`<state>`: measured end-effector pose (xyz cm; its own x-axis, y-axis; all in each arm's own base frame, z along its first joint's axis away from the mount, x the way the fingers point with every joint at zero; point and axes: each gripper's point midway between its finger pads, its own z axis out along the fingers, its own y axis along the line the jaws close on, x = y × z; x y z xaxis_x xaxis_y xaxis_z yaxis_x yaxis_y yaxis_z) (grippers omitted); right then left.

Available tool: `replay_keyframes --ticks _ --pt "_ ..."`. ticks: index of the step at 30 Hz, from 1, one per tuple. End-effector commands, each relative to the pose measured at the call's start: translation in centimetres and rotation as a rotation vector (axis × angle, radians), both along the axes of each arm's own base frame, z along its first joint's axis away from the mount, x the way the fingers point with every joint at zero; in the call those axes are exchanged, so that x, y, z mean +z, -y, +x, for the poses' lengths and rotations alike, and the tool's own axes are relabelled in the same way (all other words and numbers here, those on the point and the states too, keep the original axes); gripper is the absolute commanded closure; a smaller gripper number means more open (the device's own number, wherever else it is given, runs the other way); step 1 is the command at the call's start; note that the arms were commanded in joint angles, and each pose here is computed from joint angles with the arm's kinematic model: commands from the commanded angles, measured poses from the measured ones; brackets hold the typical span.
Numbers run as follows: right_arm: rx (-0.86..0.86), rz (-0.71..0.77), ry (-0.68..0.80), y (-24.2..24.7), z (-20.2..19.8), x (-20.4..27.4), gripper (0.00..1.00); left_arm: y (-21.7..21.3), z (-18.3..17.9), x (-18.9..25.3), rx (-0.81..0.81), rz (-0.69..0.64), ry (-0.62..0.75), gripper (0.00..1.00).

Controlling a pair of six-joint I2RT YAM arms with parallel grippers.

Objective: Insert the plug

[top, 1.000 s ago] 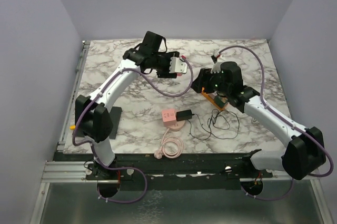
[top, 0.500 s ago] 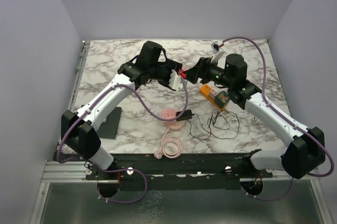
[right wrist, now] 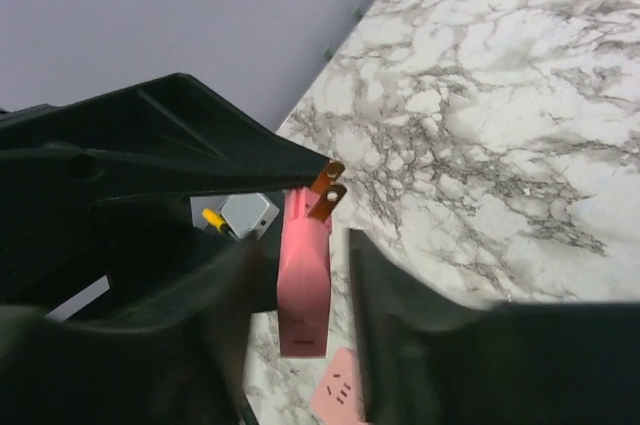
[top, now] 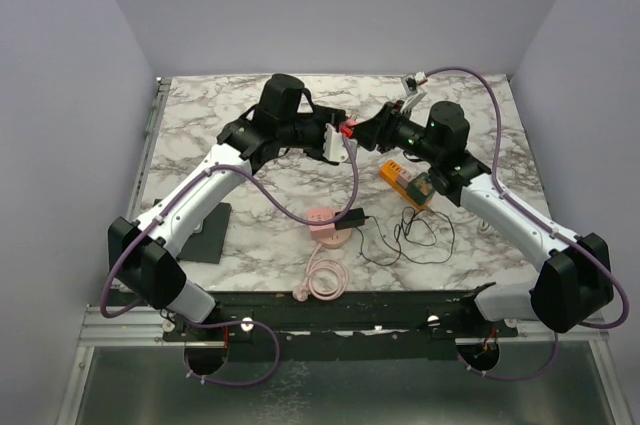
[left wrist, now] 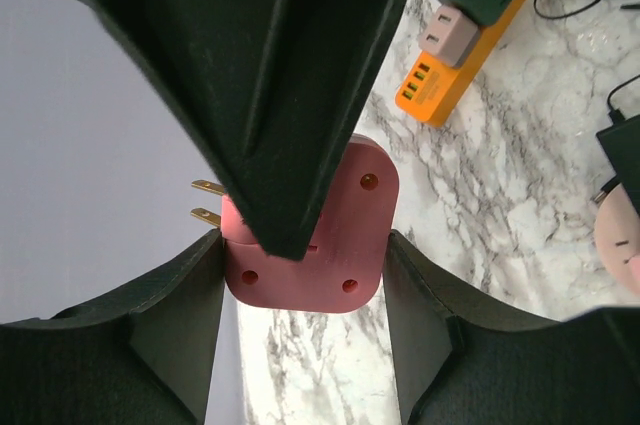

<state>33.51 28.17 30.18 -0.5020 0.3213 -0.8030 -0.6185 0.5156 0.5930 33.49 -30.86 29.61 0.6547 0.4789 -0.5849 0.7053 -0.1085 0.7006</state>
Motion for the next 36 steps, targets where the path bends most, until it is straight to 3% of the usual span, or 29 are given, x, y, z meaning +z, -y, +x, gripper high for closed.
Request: replay_keyframes --ticks 1,3,5,6,8,9,10,13,18,22,26,29,32,36 --pt "0.071 0.049 0.066 -1.2 0.1 1.6 0.71 1.0 -2.2 2.4 -0.021 -0.105 -0.074 0.79" --pt "0.096 0.039 0.073 -1.4 -0.2 1.5 0.89 1.1 -2.3 2.8 -0.002 -0.132 -0.104 0.79" --pt "0.123 0.008 0.095 -1.4 -0.7 1.4 0.95 1.0 -2.3 3.2 0.028 -0.158 -0.131 0.77" --pt "0.133 -0.013 0.109 -1.2 -1.0 1.4 0.96 0.9 -2.4 3.4 0.039 -0.165 -0.142 0.64" --pt "0.150 -0.072 0.139 -0.6 -1.6 1.2 0.98 0.4 -2.7 3.3 0.051 -0.165 -0.144 0.19" --pt "0.164 -0.102 0.150 -0.2 -1.9 1.0 0.99 0.1 -2.9 3.3 0.052 -0.158 -0.125 0.04" --pt "0.183 -0.138 0.153 0.1 -2.2 0.6 0.99 -0.4 -3.2 3.2 0.051 -0.148 -0.099 0.01" --pt "0.283 -0.210 0.117 1.1 -3.3 -0.4 0.99 -1.8 -4.0 2.9 0.028 -0.101 0.028 0.01" --pt "0.535 -0.188 0.039 0.2 -5.9 -0.4 0.97 -3.4 -4.9 2.0 -0.100 0.041 0.356 0.01" --pt "0.588 -0.164 -0.009 -0.3 -5.8 -0.4 0.97 -3.2 -5.9 1.3 -0.241 0.113 0.561 0.01" --pt "0.633 -0.122 -0.027 -0.6 -6.5 0.6 0.96 -3.6 -6.5 -0.6 -0.369 0.247 0.891 0.01" --pt "0.686 -0.076 -0.047 -0.9 -7.1 1.6 0.96 -3.0 -6.8 0.2 -0.368 0.202 1.105 0.01" --pt "0.718 -0.036 -0.104 -1.1 -7.3 1.8 0.96 -2.5 -7.1 1.9 -0.346 0.127 1.224 0.02" --pt "0.753 -0.014 -0.168 -1.3 -7.2 1.3 0.96 -2.4 -6.9 3.5 -0.309 0.096 1.309 0.16"
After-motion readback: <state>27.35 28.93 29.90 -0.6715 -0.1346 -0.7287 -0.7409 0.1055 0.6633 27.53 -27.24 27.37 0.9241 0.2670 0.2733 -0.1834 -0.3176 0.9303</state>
